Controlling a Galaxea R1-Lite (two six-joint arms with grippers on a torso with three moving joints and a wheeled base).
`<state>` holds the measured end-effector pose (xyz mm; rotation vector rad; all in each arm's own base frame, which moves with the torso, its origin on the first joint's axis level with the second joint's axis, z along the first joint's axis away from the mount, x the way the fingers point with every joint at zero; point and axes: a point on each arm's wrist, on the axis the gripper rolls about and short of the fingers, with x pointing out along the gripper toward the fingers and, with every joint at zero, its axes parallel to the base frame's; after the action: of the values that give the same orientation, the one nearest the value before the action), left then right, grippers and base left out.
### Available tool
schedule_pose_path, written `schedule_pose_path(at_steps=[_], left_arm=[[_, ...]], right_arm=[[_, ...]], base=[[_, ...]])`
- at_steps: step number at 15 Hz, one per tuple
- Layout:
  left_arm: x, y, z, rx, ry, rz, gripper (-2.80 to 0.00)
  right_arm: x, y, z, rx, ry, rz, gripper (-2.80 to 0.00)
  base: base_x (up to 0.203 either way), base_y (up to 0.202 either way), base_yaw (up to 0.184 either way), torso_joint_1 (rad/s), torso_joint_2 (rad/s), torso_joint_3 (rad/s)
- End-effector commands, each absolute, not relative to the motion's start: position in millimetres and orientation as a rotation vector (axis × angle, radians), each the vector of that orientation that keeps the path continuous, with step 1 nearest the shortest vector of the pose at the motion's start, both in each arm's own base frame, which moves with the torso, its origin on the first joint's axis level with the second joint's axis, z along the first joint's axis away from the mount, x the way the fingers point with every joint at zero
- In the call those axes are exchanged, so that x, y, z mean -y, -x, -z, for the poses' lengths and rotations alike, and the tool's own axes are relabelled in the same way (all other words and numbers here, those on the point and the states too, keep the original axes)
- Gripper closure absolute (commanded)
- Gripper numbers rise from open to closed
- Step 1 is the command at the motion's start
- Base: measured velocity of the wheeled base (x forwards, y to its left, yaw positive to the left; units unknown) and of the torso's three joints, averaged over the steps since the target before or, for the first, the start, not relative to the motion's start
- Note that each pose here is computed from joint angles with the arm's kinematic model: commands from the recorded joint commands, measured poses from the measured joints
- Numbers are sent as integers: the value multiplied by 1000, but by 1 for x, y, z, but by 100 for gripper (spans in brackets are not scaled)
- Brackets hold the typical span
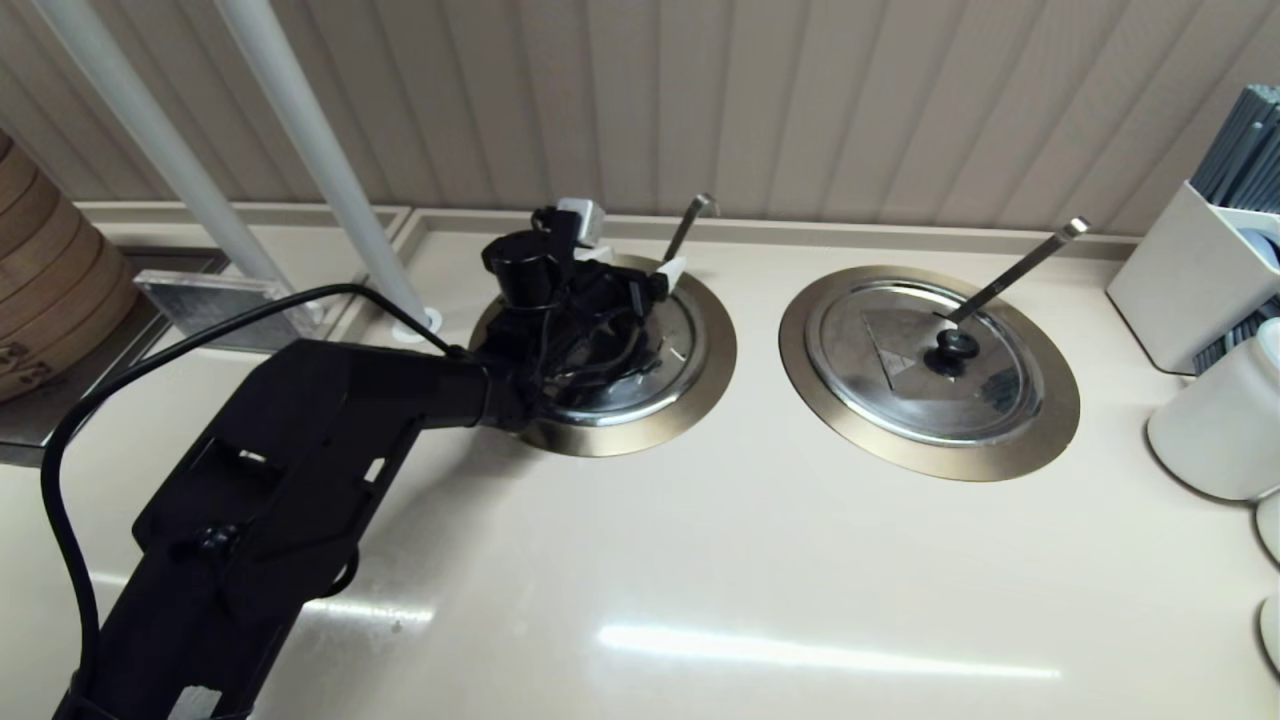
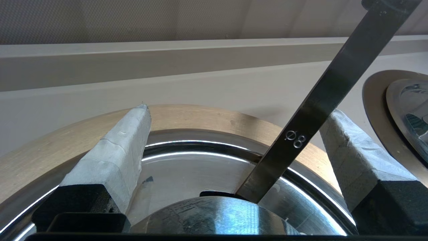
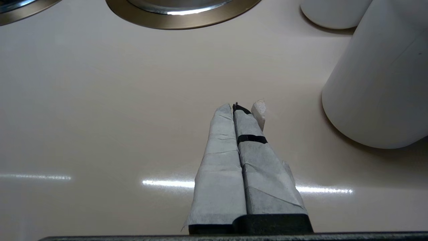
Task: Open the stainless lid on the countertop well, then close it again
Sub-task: Put the spoon in the groove
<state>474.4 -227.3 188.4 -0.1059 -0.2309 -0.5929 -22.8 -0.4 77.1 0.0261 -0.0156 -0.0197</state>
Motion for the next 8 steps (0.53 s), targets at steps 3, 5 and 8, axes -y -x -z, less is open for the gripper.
schedule_pose_path(at_steps=[3, 5, 8], left_arm=[[223, -476, -190, 238, 107, 587, -280], [221, -476, -192, 241, 107, 582, -280], [216, -477, -196, 255, 111, 573, -280]], right_arm=[[0, 22, -76, 11, -26, 20, 0], [0, 22, -76, 11, -26, 20, 0], [0, 22, -76, 11, -26, 20, 0]], base=[[0, 0, 0, 0, 0, 0], [0, 0, 0, 0, 0, 0], [0, 0, 0, 0, 0, 0]])
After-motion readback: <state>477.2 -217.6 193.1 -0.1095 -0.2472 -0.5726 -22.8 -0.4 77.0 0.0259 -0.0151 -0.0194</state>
